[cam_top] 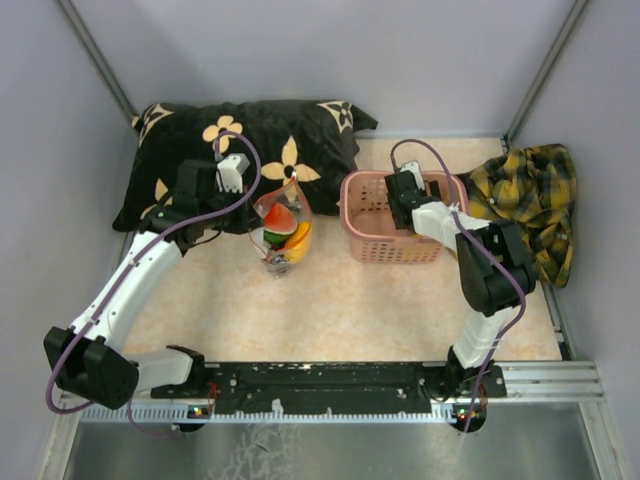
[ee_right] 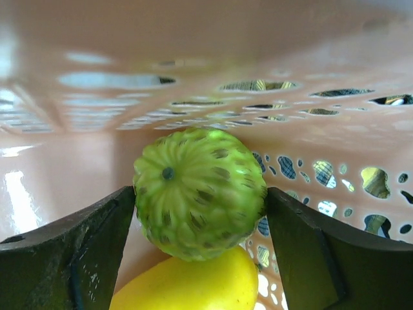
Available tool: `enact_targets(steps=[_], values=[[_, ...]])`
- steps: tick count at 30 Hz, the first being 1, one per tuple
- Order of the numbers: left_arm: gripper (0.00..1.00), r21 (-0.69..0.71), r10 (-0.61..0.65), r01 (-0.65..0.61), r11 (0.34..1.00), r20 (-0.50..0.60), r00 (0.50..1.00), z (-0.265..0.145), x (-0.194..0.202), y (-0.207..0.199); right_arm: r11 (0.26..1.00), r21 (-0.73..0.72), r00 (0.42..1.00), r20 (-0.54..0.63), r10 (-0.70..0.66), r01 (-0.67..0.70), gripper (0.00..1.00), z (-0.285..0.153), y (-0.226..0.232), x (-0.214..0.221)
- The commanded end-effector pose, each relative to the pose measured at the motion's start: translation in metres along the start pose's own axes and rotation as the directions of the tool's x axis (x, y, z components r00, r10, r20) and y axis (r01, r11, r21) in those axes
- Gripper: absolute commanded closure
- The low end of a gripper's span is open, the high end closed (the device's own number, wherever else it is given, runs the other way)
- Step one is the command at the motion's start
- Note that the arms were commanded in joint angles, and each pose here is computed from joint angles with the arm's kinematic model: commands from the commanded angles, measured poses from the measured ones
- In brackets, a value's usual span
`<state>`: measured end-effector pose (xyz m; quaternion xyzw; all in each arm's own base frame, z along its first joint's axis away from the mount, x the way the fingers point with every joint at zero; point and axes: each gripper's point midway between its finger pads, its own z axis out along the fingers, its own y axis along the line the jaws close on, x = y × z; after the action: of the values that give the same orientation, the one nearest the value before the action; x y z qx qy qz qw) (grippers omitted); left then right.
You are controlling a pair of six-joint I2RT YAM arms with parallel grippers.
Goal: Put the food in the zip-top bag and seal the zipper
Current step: Pick up the fake fruit from the bin.
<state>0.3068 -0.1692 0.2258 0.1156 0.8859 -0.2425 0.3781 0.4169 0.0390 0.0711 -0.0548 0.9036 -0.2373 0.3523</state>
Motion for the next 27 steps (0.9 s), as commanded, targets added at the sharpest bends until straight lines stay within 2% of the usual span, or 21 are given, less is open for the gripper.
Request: enact_targets(steps=[1,10,18,27], values=[[1.0,0.017,0.002,-0.002,1.0,0.005,1.0,0.002,-0.001,0.0,1.0,0.017,1.0,-0.004,0.001,-0.001,0.19,0.013,0.001,0.008],[1.0,0.024,0.002,-0.002,1.0,0.002,1.0,0.003,0.0,-0.002,1.0,-0.012,0.999,-0.047,-0.009,0.008,0.23,0.015,0.008,0.018],[1.0,0.028,0.001,-0.001,1.0,-0.001,1.0,0.003,0.001,-0.002,0.995,-0.086,0.998,-0.003,0.058,-0.058,0.41,-0.002,0.01,0.0],[1.0,0.039,0.0,0.0,0.999,-0.001,1.0,0.003,0.001,-0.004,0.979,-0.166,0.989,0.065,0.134,-0.122,0.49,-0.028,0.007,-0.021]])
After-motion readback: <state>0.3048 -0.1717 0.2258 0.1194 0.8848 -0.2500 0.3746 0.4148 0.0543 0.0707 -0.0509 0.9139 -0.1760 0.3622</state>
